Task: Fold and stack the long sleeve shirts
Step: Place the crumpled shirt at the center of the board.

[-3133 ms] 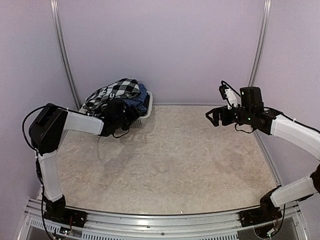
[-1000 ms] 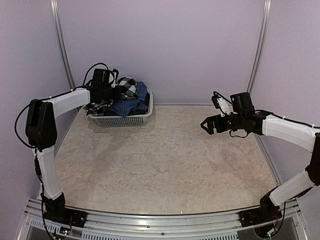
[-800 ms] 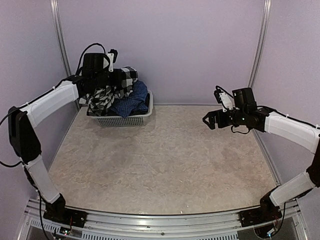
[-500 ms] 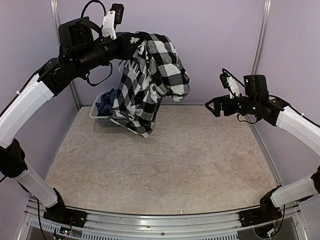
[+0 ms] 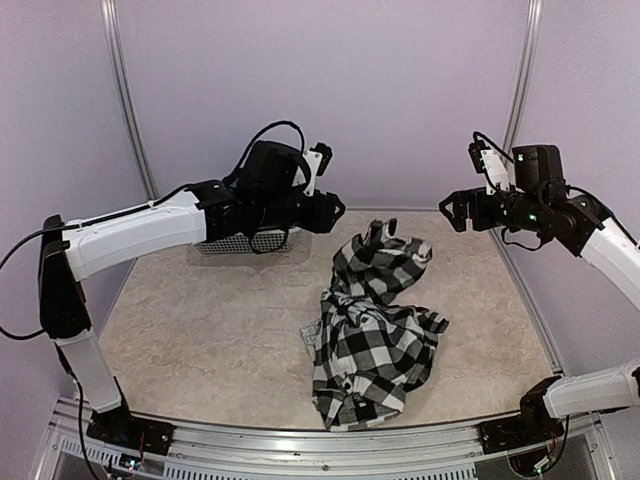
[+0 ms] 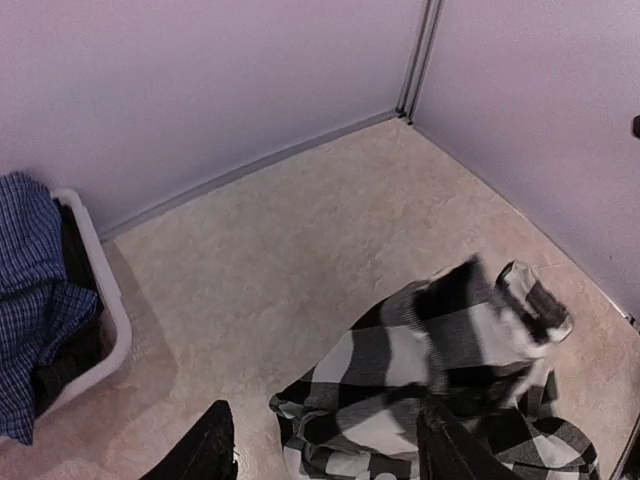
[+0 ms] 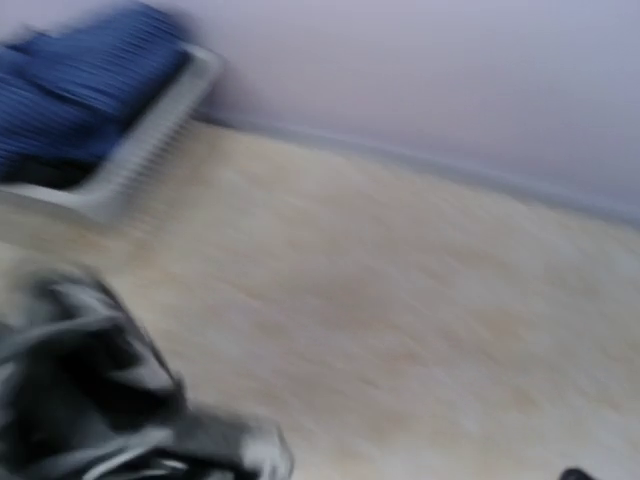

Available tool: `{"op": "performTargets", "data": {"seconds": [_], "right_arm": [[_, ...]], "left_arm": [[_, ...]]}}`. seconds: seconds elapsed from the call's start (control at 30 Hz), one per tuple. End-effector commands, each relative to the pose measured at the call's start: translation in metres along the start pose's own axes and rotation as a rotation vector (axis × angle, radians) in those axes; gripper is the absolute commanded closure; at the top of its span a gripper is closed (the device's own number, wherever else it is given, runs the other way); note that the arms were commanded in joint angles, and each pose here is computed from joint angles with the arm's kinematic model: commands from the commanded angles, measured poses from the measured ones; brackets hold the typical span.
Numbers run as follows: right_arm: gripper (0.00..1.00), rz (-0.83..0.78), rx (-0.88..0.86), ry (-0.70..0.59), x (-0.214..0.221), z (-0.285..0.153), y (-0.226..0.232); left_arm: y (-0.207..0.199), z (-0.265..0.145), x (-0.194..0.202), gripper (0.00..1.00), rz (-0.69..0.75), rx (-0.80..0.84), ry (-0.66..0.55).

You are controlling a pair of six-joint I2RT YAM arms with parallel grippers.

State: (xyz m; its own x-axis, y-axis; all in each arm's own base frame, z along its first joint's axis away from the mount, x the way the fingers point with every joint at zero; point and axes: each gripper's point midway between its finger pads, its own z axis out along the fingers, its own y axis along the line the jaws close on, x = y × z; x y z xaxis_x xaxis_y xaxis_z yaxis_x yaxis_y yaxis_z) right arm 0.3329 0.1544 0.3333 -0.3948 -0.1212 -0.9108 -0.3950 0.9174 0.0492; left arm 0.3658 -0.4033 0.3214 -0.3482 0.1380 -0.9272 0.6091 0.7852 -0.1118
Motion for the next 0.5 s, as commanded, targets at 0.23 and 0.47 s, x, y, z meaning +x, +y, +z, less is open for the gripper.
{"op": "performTargets", "data": {"seconds": [0.23, 0.47], "right_arm": [[0.00, 0.028, 0.107, 0.208, 0.068, 0.027, -0.018], [0.00, 0.055, 0.029, 0.240, 0.090, 0.040, -0.004]], "left_arm": [[-0.044, -0.014, 0.128, 0.05, -0.036, 0.271, 0.183], [-0.162, -0.071, 0.204, 0.07, 0.313, 0.518, 0.309]]}}
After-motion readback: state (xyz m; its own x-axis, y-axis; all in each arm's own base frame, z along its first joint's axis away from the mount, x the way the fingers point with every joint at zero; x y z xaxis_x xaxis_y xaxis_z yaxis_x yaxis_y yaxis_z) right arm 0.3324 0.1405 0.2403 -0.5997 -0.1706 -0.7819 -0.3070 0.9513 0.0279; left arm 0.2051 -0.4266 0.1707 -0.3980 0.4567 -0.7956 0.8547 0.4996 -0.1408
